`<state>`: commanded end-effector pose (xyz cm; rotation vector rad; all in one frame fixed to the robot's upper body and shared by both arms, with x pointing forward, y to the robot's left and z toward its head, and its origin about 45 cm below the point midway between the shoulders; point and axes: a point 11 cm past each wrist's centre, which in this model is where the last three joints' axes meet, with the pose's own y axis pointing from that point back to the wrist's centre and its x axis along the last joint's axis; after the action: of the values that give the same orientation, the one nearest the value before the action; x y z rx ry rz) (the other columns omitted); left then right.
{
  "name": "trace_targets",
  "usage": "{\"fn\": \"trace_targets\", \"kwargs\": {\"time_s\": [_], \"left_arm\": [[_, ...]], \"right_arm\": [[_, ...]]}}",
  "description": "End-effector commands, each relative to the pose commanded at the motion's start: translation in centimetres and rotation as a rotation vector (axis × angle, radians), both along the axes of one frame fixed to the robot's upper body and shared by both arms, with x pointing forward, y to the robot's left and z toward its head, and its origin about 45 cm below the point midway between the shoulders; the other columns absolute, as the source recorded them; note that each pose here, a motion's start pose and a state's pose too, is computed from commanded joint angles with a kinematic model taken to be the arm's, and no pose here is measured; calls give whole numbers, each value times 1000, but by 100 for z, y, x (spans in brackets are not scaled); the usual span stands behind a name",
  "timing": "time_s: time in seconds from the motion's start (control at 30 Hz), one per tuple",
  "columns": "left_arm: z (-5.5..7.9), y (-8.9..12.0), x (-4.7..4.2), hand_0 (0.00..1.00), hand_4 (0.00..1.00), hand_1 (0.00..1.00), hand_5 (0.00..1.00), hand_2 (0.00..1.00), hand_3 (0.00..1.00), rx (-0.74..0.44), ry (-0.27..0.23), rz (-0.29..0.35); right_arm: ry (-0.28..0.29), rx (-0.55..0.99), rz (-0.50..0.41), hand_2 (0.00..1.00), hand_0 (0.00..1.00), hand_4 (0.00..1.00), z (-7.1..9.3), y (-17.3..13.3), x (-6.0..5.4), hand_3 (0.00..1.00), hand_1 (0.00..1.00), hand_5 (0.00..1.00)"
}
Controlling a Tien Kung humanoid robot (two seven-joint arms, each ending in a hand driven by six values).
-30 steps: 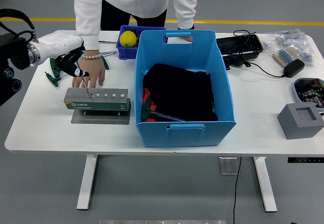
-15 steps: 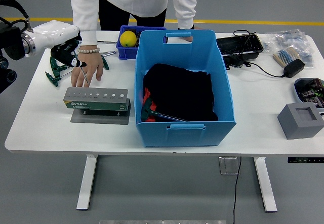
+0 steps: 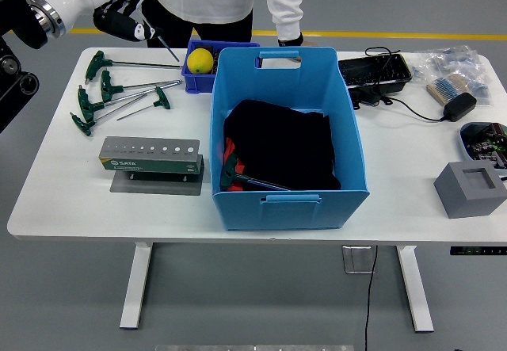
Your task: Lift tool from toolbox,place it in box,lift tool from toolbox,place it in box
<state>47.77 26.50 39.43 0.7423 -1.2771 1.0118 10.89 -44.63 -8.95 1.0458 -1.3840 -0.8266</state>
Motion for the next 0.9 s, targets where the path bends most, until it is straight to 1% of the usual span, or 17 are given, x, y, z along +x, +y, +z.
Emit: {"fn": "trace_targets", "kwargs": {"time_s": [0.07, 0.1, 0.13, 0.2, 0.3, 0.33, 0.43, 0.5, 0.53, 0.63, 0.8, 0.9], "left_arm": [[-16, -55, 1, 62, 840, 2, 334, 52, 81, -37, -6, -9], [-55, -106, 3, 62, 840, 2, 334, 52, 81, -80, -7, -14], [-80, -136, 5, 80, 840, 2, 322, 62, 102, -108, -9, -17], [-136, -208, 6, 80, 840, 2, 322, 62, 102, -161, -15, -23], [-282, -350, 11, 80, 840, 2, 322, 62, 102, -249, -12, -33], [-345, -394, 13, 106, 852, 55, 362, 133, 196, -270, -5, -35], [-517, -509, 21, 106, 852, 55, 362, 133, 196, -325, 21, -36], [-661, -603, 29, 106, 852, 55, 362, 133, 196, -349, 47, -34], [-719, -642, 34, 106, 848, 54, 414, 131, 193, -358, 57, -33], [-905, -775, 51, 106, 848, 54, 414, 131, 193, -388, 88, -22], [-1106, -944, 63, 108, 844, 58, 433, 131, 193, -391, 128, -16], [-1218, -1031, 52, 108, 844, 58, 433, 131, 193, -382, 176, -25]], "right_arm": [[-1, 0, 3, 715, 676, 793, 3, 1, 14, 565, 665, 675], [-3, 0, 4, 715, 676, 793, 7, 0, 25, 565, 665, 675], [-5, 0, 5, 715, 676, 792, 9, -1, 33, 564, 664, 676], [-7, -1, 8, 715, 676, 792, 14, -2, 48, 564, 664, 676], [-10, -1, 13, 715, 676, 792, 18, 3, 71, 564, 664, 676], [-12, -1, 14, 715, 676, 792, 22, 4, 86, 564, 664, 677], [-18, -1, 19, 715, 676, 792, 30, 6, 122, 564, 664, 677], [-20, -1, 22, 715, 676, 792, 35, 9, 142, 564, 664, 677], [-21, -2, 24, 715, 676, 791, 38, 8, 152, 564, 664, 675], [-26, -3, 32, 715, 676, 791, 52, 2, 193, 564, 664, 675], [-31, -5, 39, 715, 676, 791, 67, -8, 234, 564, 663, 675], [-31, -6, 41, 715, 676, 791, 72, -12, 243, 564, 663, 675]]}}
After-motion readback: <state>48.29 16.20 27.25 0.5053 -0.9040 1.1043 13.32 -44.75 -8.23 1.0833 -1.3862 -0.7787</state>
